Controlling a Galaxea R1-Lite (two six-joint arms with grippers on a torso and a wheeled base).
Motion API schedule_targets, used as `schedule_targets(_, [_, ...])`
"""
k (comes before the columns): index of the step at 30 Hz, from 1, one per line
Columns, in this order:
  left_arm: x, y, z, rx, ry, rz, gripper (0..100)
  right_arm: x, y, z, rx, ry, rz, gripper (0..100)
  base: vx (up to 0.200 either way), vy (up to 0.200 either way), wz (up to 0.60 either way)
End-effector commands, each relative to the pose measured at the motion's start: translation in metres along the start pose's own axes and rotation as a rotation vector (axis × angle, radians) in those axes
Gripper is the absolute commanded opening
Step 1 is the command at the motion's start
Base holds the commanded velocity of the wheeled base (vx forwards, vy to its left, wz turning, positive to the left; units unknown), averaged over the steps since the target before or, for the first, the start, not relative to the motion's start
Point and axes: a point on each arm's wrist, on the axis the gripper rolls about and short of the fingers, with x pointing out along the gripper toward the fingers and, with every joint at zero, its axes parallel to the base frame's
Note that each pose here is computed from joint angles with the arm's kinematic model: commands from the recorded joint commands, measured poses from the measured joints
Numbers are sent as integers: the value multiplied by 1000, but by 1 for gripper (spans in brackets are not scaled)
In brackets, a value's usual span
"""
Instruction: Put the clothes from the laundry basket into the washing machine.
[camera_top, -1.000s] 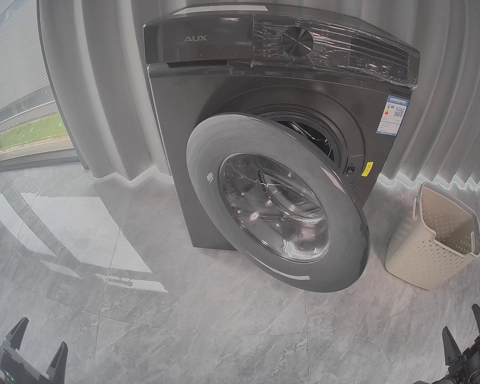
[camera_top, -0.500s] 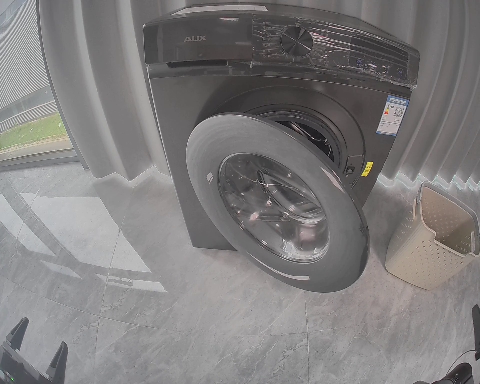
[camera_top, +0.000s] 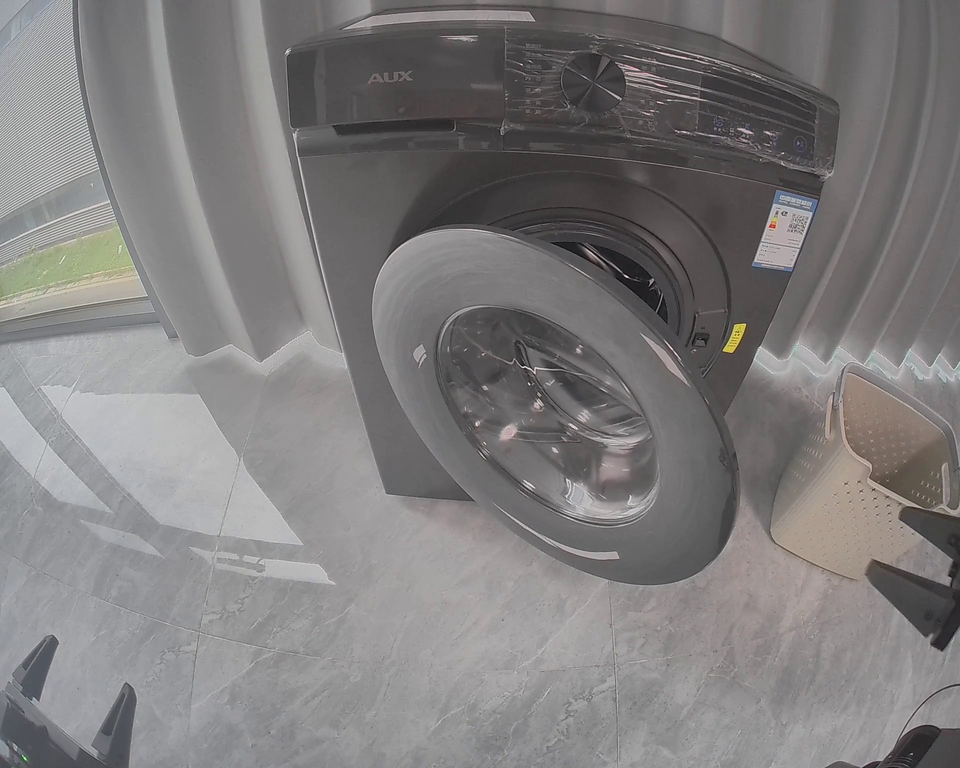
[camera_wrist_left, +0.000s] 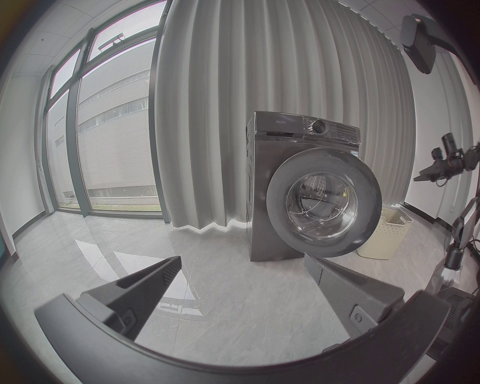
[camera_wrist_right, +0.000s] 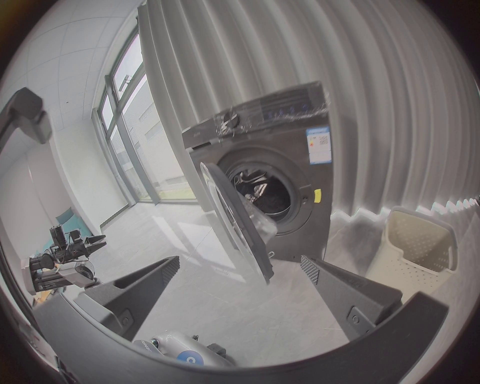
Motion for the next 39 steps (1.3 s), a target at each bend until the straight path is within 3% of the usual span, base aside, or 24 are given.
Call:
schedule_targets(1, [1,0,-5,0,21,0,100,121,-4,6,26,243,114,100,0,0,0])
schedule_targets(7, [1,0,-5,1,21,-1,100,171,-9,7,26,249,82,100,0,0,0])
schedule_targets(16, [1,0,-5,1,21,-7,100,215,-16,11,19,199,-12,100,0,0,0])
schedule_targets(24, [1,0,-5,0,21,-7,100,249,-26,22,52,81,-131,100,0,0,0])
schedule_targets(27, [1,0,-5,0,21,-7,100,250,-35,35,55,-17,-191,100,0,0,0])
schedule_targets(31, [1,0,-5,0,21,-7,100,237,-34,47,61,-81,-206,100,0,0,0])
schedule_targets(39, [1,0,-5,1,21,-9,100,217,-30,55,57,-113,-194,100,0,0,0])
